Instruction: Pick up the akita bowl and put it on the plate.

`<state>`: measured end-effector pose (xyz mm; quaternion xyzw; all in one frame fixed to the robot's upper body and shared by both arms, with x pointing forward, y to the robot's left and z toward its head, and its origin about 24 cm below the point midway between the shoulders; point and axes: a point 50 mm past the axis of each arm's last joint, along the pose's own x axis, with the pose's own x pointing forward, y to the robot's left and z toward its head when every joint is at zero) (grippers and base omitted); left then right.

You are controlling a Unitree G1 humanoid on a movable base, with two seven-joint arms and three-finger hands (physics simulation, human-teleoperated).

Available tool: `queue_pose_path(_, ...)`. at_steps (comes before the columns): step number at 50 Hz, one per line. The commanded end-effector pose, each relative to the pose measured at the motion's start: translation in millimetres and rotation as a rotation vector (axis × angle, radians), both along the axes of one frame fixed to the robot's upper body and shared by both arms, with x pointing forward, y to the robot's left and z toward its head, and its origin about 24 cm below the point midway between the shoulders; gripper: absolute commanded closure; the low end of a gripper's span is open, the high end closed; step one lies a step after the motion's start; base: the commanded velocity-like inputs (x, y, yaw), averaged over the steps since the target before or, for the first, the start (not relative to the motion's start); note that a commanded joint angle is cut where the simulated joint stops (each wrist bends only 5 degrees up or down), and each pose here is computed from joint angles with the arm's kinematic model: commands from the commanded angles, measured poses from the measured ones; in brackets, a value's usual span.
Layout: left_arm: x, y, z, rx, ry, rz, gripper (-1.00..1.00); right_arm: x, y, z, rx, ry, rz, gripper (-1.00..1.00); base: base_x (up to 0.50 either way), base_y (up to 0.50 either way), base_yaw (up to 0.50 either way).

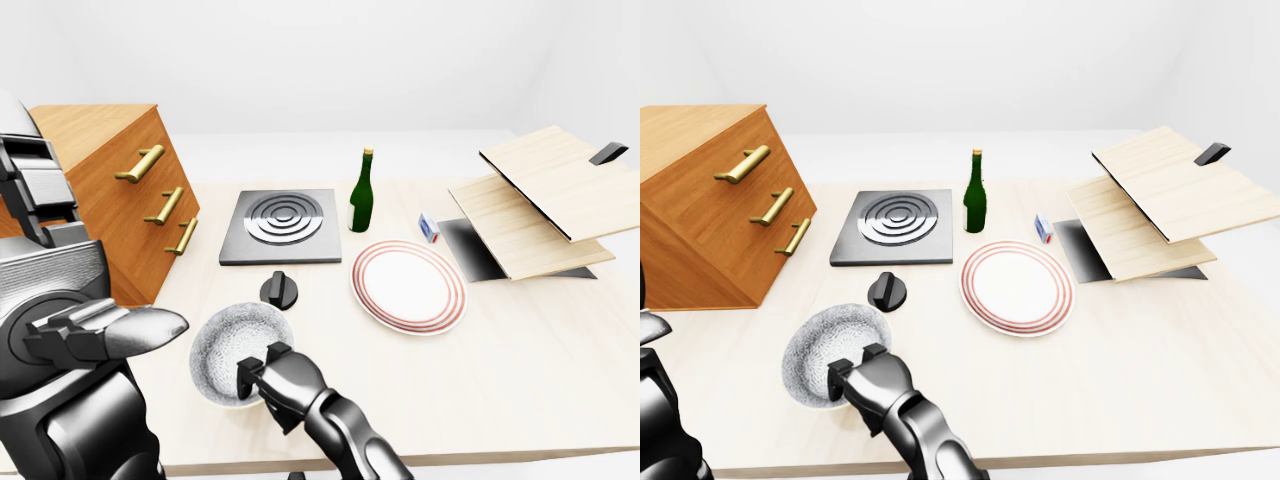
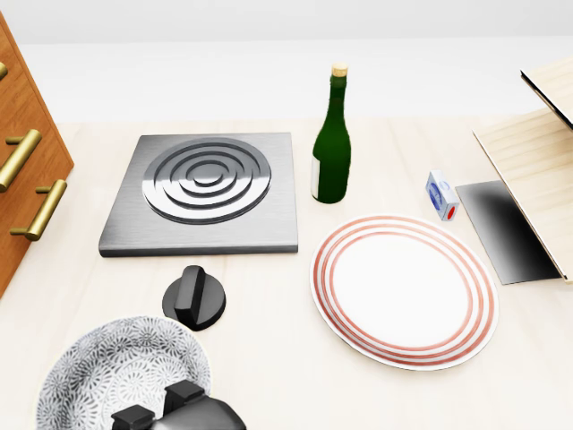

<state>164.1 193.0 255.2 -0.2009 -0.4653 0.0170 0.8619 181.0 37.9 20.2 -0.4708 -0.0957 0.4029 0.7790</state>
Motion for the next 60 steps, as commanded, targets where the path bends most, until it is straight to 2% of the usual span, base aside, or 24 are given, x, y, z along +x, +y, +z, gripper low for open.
queue_pose_path(1,-0.7,1,1,-0.007,-0.006,0.0,-1.0,7,-14,0,-0.16,-0.03,0.036,0.94,0.0,0.0,0.0)
queue_pose_path(13,-1.3,1,1,-0.011,-0.008,0.0,-1.0,16,-11,36,-0.111,-0.064,0.026,0.95,0.0,0.0,0.0)
queue_pose_path(40,0.1,1,0,-0.006,0.003,-0.001,-1.0,22,-20,85,-0.059,-0.147,-0.002,0.95,0.0,0.0,0.0)
queue_pose_path(60,1.4,0,-1,0.009,0.009,0.006,-1.0,32,-33,143,-0.002,-0.324,-0.067,0.95,0.0,0.0,0.0)
